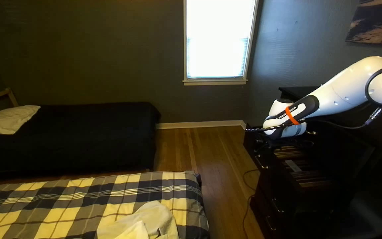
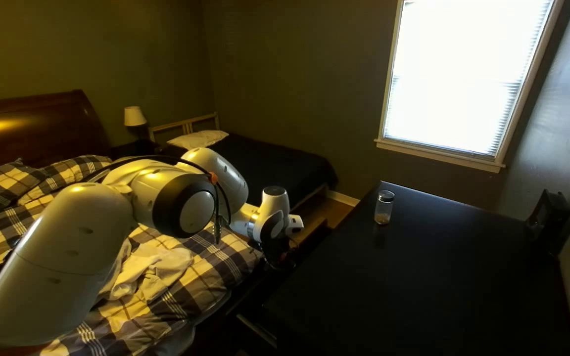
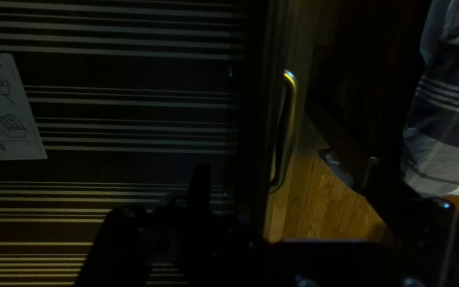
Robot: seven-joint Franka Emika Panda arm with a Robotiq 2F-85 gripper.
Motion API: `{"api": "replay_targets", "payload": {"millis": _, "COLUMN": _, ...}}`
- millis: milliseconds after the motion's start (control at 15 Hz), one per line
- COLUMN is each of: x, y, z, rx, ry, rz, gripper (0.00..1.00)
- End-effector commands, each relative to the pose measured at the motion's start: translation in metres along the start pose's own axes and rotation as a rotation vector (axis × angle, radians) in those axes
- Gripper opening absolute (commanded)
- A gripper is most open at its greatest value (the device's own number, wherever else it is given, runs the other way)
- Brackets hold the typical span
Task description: Open the second drawer from the top.
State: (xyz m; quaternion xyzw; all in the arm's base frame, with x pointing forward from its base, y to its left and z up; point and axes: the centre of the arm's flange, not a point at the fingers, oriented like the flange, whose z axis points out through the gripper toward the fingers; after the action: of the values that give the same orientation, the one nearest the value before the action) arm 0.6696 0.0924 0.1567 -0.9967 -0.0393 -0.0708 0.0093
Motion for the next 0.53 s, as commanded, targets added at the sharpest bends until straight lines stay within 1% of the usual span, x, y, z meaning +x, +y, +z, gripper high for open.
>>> {"api": "replay_targets", "payload": {"millis": 0, "x": -0.008, "y": -0.0004, "z": -0.0024, "rx": 0.094, "ry": -0.002, "rz": 0.003, "gripper": 1.0}}
{"api": "replay_targets", "payload": {"millis": 467, "x": -0.0108, "y": -0.0104, "z": -0.0062, "rx": 0.242, "ry": -0.035, "rz": -0.013, "gripper": 1.0}}
